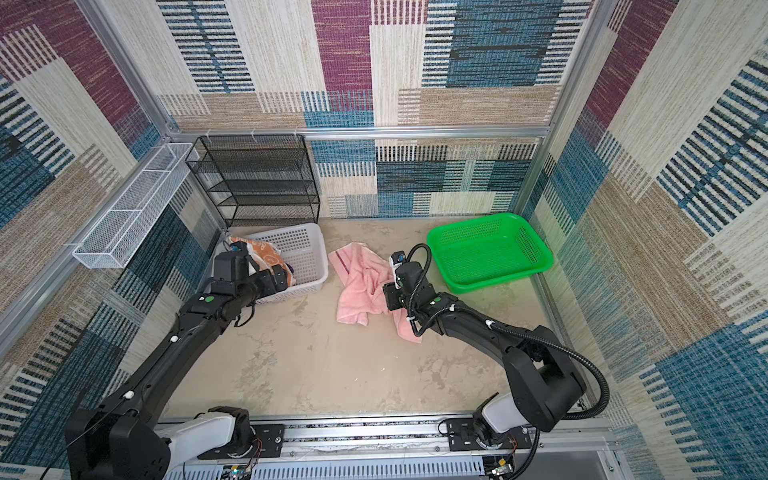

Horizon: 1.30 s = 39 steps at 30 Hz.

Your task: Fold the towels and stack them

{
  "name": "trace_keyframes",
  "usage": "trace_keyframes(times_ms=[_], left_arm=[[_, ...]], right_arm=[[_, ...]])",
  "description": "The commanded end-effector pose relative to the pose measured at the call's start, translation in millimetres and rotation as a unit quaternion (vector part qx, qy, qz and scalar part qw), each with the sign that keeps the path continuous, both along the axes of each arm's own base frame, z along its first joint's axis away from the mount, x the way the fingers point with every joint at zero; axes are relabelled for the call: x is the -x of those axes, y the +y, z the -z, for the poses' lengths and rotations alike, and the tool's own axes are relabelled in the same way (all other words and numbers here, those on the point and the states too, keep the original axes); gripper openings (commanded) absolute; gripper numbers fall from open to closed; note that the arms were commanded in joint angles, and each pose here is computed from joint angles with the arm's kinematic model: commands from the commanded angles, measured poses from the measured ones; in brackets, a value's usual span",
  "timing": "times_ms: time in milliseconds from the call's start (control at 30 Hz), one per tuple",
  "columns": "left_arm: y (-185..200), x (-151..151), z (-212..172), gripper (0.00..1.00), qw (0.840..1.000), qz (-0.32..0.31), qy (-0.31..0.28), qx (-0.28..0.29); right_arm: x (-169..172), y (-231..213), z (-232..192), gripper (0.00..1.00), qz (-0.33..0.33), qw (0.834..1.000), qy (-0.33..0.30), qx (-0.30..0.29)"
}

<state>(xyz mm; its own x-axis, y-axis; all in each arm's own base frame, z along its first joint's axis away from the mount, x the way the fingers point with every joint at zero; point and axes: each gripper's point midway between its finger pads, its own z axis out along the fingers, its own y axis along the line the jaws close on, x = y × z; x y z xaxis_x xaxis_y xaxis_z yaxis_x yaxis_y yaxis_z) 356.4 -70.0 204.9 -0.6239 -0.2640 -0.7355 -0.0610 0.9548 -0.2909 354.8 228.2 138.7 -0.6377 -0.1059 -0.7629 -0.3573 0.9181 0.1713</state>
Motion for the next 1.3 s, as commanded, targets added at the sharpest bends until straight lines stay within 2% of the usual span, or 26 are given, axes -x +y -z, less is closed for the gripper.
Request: trace_keyframes(times_ms=[0, 67, 200, 333, 633, 800, 967, 1267], left_arm=[[-53, 0, -19, 0.99, 0.994, 0.090, -0.056, 0.036], [-80, 5, -19, 0.99, 0.988, 0.132, -0.072, 0.033], [-118, 13, -14, 0.99, 0.978, 0.190, -0.079, 0.017], [-140, 13, -5, 0.99, 0.974, 0.215, -0.076, 0.007], [-170, 9, 9, 0.99, 0.965, 0.254, -0.063, -0.017], [-179, 9, 9, 0.99, 0.961, 0.268, -0.065, -0.023], [-184, 11, 13, 0.99, 0.958, 0.277, -0.063, -0.030], [-190, 14, 18, 0.99, 0.956, 0.286, -0.059, -0.040]], right_arm=[[-5, -12, -5, 0.67, 0.033, 0.999, 0.005, -0.012], [-7, -25, -10, 0.79, 0.052, 0.998, 0.007, -0.021], [-4, -47, -17, 0.90, 0.075, 0.997, 0.012, -0.016], [8, -59, -18, 1.00, 0.081, 0.996, 0.028, 0.003], [41, -109, 18, 1.00, 0.155, 0.981, 0.114, 0.001], [41, -133, 35, 1.00, 0.193, 0.972, 0.136, -0.006], [17, -159, 44, 1.00, 0.225, 0.966, 0.130, -0.001], [-62, -183, 25, 1.00, 0.245, 0.967, 0.066, 0.033]])
